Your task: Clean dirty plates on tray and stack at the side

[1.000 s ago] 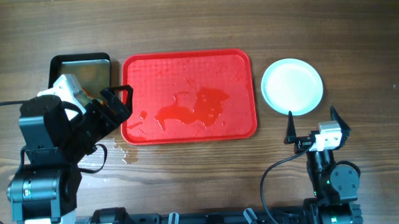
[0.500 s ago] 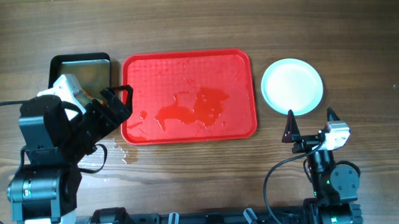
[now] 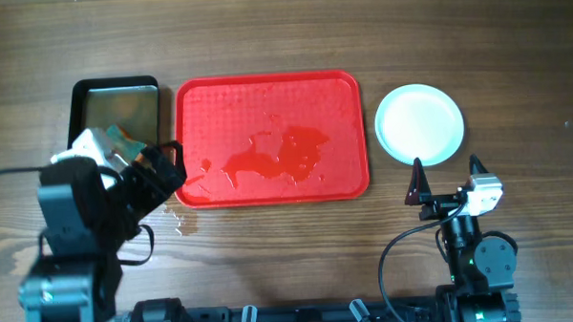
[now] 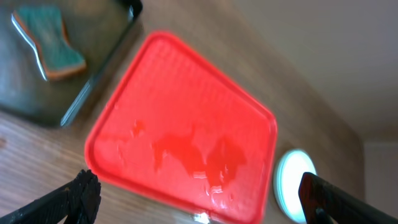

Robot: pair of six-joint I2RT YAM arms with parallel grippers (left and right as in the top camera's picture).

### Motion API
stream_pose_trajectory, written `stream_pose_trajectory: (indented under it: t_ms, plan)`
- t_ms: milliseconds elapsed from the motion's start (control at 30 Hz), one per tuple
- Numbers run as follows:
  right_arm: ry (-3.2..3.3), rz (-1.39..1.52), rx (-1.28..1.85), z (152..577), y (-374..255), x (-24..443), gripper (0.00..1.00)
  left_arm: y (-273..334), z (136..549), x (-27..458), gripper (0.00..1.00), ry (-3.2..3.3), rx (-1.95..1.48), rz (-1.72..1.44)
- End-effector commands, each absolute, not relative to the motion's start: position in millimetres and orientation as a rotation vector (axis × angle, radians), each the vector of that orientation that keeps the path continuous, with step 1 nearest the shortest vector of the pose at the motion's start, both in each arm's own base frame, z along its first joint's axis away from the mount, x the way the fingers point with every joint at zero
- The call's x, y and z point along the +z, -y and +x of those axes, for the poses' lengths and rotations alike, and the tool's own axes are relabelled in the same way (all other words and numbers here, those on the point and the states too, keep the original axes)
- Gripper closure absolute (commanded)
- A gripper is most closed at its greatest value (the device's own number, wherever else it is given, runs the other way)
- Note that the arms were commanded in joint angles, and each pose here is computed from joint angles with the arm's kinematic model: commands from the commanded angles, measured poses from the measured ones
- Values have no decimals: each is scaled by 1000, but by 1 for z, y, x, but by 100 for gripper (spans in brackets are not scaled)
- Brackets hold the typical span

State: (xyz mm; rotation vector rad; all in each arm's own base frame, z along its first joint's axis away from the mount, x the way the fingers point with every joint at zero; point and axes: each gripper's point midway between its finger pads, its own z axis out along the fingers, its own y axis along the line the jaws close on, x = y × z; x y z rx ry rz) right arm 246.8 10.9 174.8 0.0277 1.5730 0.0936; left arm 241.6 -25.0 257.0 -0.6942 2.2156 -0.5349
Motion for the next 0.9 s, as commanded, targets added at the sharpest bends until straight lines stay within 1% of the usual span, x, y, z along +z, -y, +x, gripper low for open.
stream_pose_trajectory:
  t_ms: [0,67,200,233,333,367,567,800,867]
  plan:
    - [-1566,26,112,246,-13,176,0,17,238,219,0,-2148,-461,-636]
    - [-1566,26,113,246,-13,176,0,24,239,197,0,-2069,-532,-581]
    - [-1566,26,113,246,-13,176,0,28,224,154,0,-2051,-541,-551]
    - [-1566,26,113,246,-13,176,0,28,227,152,0,-2016,-544,-531]
    - [-1566,26,113,246,-13,176,0,36,240,152,0,-1876,-510,-293]
    - [-1566,26,113,246,-13,176,0,36,241,152,0,-1846,-498,-264]
    - [-1566,26,113,246,-13,176,0,35,245,149,0,-1691,-473,-187]
    - [-1566,26,113,246,-13,176,0,33,243,161,0,-1636,-349,-61]
    - [-1566,26,113,246,-13,176,0,31,244,161,0,-1638,-338,-71]
